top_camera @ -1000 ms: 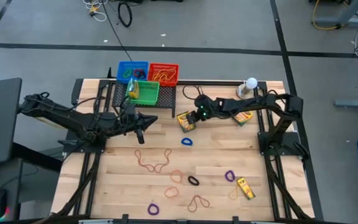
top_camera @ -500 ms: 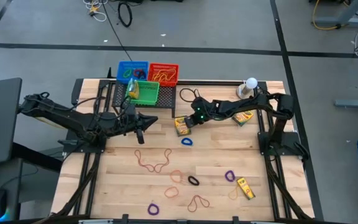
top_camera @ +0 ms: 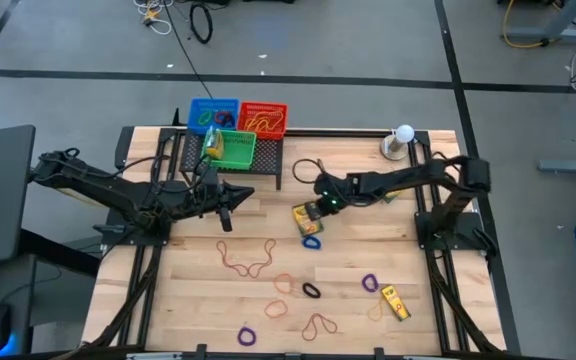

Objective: Pick & Place Office Desk Supplies
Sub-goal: Put the crayon box into the green bin

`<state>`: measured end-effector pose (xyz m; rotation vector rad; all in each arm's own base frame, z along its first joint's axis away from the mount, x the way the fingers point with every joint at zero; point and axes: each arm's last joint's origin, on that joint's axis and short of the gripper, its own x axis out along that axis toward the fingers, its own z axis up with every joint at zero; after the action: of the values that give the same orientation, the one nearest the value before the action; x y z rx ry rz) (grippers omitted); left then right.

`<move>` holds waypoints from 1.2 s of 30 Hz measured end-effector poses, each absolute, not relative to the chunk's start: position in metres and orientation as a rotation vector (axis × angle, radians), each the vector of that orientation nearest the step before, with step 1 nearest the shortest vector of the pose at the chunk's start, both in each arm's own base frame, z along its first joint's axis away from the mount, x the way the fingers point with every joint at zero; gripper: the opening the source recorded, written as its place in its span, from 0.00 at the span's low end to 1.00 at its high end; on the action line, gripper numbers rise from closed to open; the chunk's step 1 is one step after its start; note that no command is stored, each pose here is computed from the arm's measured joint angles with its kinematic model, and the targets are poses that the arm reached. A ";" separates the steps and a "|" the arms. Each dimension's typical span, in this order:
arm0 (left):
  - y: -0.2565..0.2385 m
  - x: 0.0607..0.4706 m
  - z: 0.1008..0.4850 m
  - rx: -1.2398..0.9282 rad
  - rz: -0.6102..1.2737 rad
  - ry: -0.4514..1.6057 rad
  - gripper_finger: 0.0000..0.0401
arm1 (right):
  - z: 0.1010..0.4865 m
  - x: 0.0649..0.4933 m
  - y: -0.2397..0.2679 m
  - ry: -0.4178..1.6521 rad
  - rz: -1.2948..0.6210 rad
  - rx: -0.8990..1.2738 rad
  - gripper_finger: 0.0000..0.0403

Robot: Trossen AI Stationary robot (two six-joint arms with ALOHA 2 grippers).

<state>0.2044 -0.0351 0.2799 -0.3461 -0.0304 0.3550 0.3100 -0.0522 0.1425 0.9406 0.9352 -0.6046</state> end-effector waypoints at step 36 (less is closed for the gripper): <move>-0.035 0.204 0.277 -0.312 0.359 0.002 0.02 | 0.175 0.284 -0.056 1.067 -0.078 0.362 0.45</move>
<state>0.2043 -0.0351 0.2770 -0.3119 0.0021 0.3595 0.2842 -0.0559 0.1747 0.3621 1.0671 -0.0775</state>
